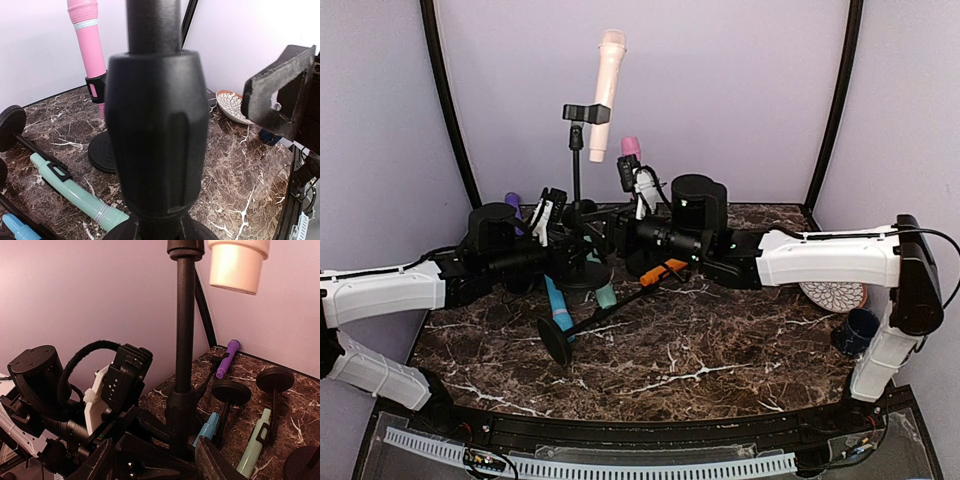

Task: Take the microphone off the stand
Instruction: Unscrew the knob on the stand of the microphone stand.

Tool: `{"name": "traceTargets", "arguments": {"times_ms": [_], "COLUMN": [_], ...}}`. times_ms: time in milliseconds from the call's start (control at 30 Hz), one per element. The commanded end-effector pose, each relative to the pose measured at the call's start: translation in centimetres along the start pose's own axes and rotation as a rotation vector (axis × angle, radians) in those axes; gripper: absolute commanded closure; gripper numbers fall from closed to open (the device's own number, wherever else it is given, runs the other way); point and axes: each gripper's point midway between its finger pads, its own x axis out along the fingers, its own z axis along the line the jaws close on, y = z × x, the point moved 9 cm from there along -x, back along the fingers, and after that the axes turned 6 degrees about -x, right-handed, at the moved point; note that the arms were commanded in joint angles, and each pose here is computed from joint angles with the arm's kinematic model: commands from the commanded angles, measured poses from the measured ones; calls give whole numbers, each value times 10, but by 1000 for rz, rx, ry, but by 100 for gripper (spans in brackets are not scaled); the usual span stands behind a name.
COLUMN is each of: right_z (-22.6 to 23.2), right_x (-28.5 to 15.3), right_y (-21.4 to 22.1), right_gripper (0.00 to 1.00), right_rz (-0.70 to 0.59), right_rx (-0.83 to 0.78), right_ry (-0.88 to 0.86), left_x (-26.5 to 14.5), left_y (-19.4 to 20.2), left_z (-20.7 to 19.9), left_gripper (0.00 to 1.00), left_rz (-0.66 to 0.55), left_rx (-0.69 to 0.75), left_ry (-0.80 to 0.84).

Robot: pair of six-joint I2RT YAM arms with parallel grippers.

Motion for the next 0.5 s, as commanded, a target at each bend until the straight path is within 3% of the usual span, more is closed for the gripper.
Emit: {"name": "traceTargets", "arguments": {"times_ms": [0, 267, 467], "right_z": [7, 4, 8], "right_x": [14, 29, 42], "right_y": [-3, -5, -5], "right_gripper": [46, 50, 51], "right_rz": [21, 84, 101], "right_rx": [-19, -14, -4], "right_ry": [113, 238, 191], "left_x": [-13, -13, -12], "left_y": [-26, -26, -25], "left_z": [-9, -9, -11], "left_gripper": [100, 100, 100], "left_rz": [-135, -137, -132], "left_rx": [31, 28, 38], "left_ry": [18, 22, 51]}}
